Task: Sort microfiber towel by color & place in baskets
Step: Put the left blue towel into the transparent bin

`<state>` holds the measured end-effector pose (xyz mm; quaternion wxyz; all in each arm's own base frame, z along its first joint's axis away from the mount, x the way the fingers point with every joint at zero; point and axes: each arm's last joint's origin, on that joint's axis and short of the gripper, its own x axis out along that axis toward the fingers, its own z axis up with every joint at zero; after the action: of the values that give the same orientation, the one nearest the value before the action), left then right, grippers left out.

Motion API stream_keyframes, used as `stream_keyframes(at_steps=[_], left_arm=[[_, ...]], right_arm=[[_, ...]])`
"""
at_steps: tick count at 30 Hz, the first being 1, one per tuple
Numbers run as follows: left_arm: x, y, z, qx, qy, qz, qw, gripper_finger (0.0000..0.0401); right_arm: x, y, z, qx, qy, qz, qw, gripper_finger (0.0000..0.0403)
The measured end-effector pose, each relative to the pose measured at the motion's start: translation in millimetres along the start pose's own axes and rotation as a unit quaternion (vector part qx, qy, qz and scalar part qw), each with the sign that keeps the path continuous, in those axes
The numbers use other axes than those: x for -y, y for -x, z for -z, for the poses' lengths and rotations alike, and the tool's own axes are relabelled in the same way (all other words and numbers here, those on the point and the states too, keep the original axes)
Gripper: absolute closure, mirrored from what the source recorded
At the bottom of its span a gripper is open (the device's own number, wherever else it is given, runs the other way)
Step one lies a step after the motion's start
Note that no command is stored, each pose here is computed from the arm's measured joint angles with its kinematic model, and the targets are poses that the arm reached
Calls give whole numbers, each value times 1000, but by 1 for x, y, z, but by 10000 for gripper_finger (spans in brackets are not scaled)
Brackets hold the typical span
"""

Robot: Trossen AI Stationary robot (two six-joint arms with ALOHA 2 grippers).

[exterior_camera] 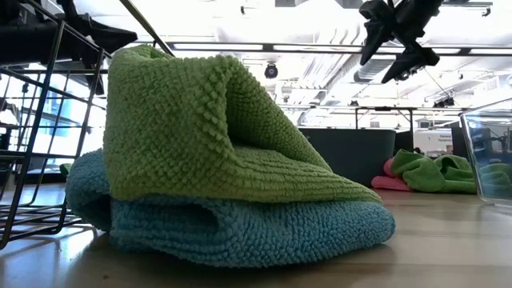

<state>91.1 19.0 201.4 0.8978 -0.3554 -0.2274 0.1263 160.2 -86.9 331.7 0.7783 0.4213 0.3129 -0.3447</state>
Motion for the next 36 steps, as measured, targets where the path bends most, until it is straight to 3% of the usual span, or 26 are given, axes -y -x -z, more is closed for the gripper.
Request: stream_keyframes(at_steps=[7,14,19,24,31,36], left_arm=[[24,-16,-24,17,-58,-42,997,331],[51,-49,-47,-35,-103,-117,987,258],[62,-74,-62,-83,-154,-179,968,234],[66,-95,-69,-126,-200,-192,952,228],[64,-107,-79,-150,-315,-177,921,228],[57,-106,-91,-159,-283,-221,920,228]], right_arm=[[0,0,-1,4,13,-2,1000,105],[0,0,-1,4,21,-1,1000,105],[1,0,0,3,44,13,999,120],[5,0,3,-5,75,39,996,191],[6,1,5,-17,137,46,989,383],[7,1,5,-21,144,48,988,381]])
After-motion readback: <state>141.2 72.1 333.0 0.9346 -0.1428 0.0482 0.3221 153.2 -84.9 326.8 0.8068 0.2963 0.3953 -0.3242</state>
